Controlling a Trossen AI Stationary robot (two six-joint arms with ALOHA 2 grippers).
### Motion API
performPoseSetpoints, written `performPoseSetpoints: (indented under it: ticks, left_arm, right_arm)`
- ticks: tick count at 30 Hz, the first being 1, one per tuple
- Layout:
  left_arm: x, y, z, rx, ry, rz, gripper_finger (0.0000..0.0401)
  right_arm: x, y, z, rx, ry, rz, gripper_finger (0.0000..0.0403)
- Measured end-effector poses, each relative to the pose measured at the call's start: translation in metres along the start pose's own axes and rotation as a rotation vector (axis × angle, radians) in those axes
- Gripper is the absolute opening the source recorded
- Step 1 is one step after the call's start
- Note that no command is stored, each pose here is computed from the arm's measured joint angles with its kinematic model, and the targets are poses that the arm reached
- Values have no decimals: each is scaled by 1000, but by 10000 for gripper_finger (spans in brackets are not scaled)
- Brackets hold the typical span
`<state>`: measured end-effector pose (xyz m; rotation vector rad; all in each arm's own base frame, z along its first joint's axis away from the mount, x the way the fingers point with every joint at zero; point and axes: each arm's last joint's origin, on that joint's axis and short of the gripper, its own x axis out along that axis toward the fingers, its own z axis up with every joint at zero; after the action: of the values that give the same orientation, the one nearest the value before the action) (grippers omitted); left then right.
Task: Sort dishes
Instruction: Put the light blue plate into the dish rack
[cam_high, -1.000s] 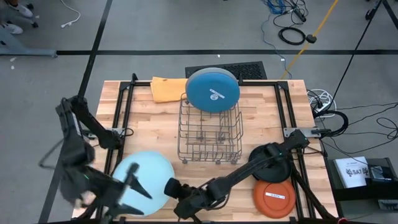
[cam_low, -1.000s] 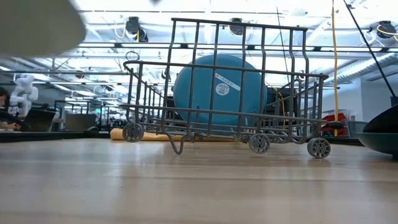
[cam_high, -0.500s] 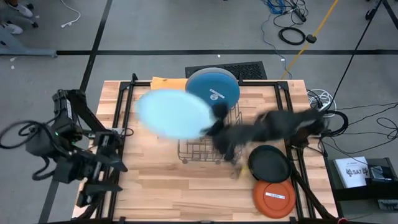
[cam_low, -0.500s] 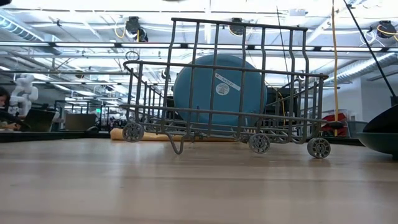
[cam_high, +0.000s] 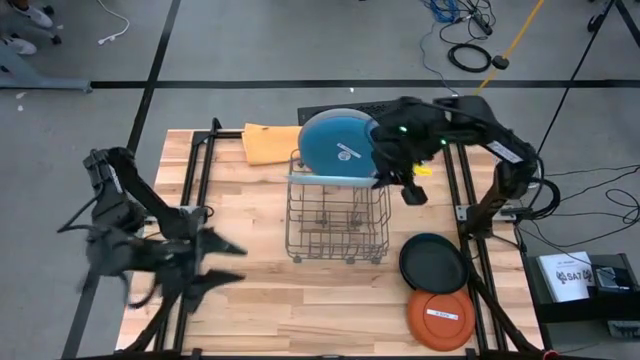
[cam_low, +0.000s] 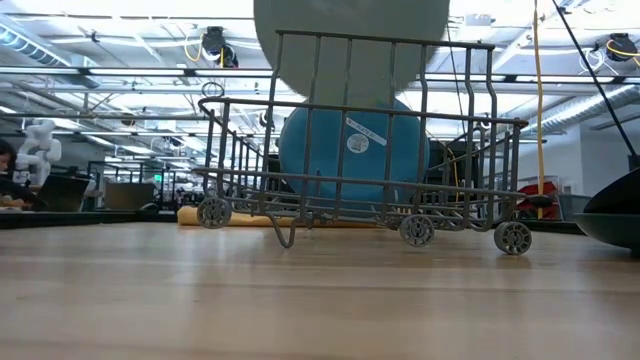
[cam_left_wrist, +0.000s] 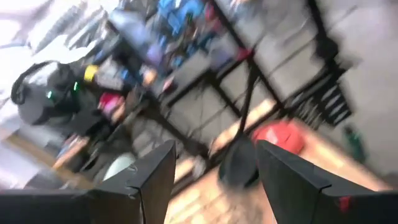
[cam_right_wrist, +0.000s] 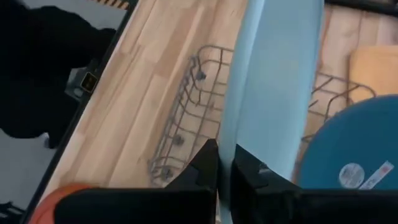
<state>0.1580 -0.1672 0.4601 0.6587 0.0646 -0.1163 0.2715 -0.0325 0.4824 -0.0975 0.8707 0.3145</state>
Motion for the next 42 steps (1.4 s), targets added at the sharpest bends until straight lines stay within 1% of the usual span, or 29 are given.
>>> performPoseSetpoints:
  ticks: [3, 5, 9, 11, 13, 16, 20, 25, 30, 32, 35, 37, 40, 42]
  left_arm:
    - [12, 8, -14, 14, 102, 37, 223]
    - [19, 14, -24, 2, 149, 33, 223]
    - [30, 25, -43, -41, 242, -17, 223]
    - [34, 31, -51, -64, 286, -22, 223]
    - [37, 36, -59, -77, 323, -18, 223]
    - [42, 45, -67, -79, 362, -2, 223]
    - [44, 63, -77, -97, 379, 12, 223]
    - [44, 93, -91, -178, 359, 50, 223]
    - [48, 117, -107, -266, 319, 13, 223]
    - [53, 126, -117, -300, 351, 51, 223]
    - [64, 137, -140, -318, 467, 93, 223]
    - [72, 144, -156, -330, 534, 82, 223]
    - [78, 152, -174, -347, 565, 39, 223]
    - [80, 158, -182, -340, 582, 32, 223]
  right_arm:
    - [5, -24, -2, 15, -21, 38, 4]
    - [12, -40, -5, 19, -26, 84, 4]
    - [25, -74, -13, 78, 3, 70, 4]
    - [29, -88, -17, 110, 16, 56, 4]
    - [33, -99, -23, 145, 29, 59, 4]
    - [40, -107, -32, 184, 59, 79, 4]
    - [47, -113, -40, 201, 86, 95, 4]
    - [49, -115, -42, 210, 81, 113, 4]
    - [49, -115, -42, 231, 81, 116, 4]
    - [50, -113, -40, 234, 82, 120, 4]
    - [52, -109, -38, 243, 85, 126, 4]
    - [51, -107, -37, 247, 84, 125, 4]
    - [50, -104, -36, 252, 81, 132, 4]
    - [50, -101, -34, 242, 80, 133, 4]
